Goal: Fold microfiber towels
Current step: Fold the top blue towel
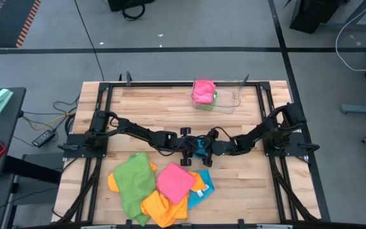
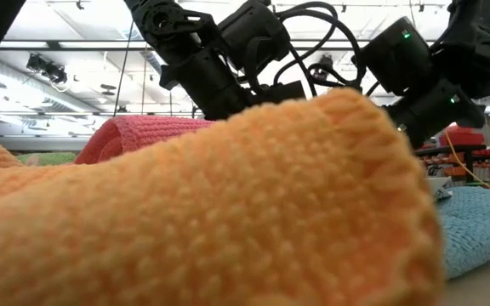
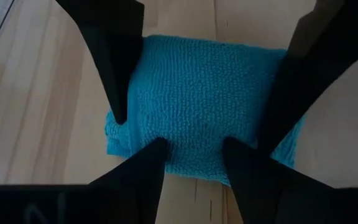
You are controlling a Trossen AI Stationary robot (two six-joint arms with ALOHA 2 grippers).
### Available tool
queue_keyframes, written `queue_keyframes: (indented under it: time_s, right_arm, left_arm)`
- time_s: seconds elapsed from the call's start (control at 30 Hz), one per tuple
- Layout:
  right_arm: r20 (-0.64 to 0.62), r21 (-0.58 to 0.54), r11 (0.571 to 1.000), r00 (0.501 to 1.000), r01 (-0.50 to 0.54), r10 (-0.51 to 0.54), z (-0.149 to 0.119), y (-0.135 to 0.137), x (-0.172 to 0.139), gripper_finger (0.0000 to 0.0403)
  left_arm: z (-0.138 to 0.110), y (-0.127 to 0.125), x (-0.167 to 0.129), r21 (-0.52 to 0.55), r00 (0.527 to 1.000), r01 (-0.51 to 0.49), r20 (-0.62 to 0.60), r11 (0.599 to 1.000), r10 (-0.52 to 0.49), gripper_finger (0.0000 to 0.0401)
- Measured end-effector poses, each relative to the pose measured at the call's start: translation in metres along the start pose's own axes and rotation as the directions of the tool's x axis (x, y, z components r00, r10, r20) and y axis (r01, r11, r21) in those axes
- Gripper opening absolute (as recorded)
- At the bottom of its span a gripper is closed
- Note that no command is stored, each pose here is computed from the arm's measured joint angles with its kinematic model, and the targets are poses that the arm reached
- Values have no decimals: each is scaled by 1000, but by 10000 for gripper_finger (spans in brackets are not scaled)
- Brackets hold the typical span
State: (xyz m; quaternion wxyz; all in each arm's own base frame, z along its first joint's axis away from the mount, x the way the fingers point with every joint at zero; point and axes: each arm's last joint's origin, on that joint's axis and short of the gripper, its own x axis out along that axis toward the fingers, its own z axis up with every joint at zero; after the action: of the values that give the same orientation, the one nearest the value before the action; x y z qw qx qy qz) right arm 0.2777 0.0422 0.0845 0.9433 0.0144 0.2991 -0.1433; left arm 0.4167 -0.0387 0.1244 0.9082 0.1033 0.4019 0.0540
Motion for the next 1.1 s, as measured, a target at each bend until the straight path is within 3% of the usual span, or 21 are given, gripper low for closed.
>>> queue_keyframes:
  time_s: [0.37, 0.73, 1.1]
  right_arm:
    - [82, -50, 999, 997, -6, 10, 23, -2, -20, 394]
    - [-24, -7, 1000, 1000, 6, -6, -9, 4, 1, 394]
    - [69, -61, 998, 998, -8, 13, 22, -1, -25, 394]
  left_arm:
    - [0, 0, 0, 0, 1000, 0, 1, 1000, 0, 173]
    - [0, 0, 0, 2, 1000, 0, -6, 1000, 0, 173]
    - [0, 0, 0, 1, 1000, 0, -3, 1000, 0, 176]
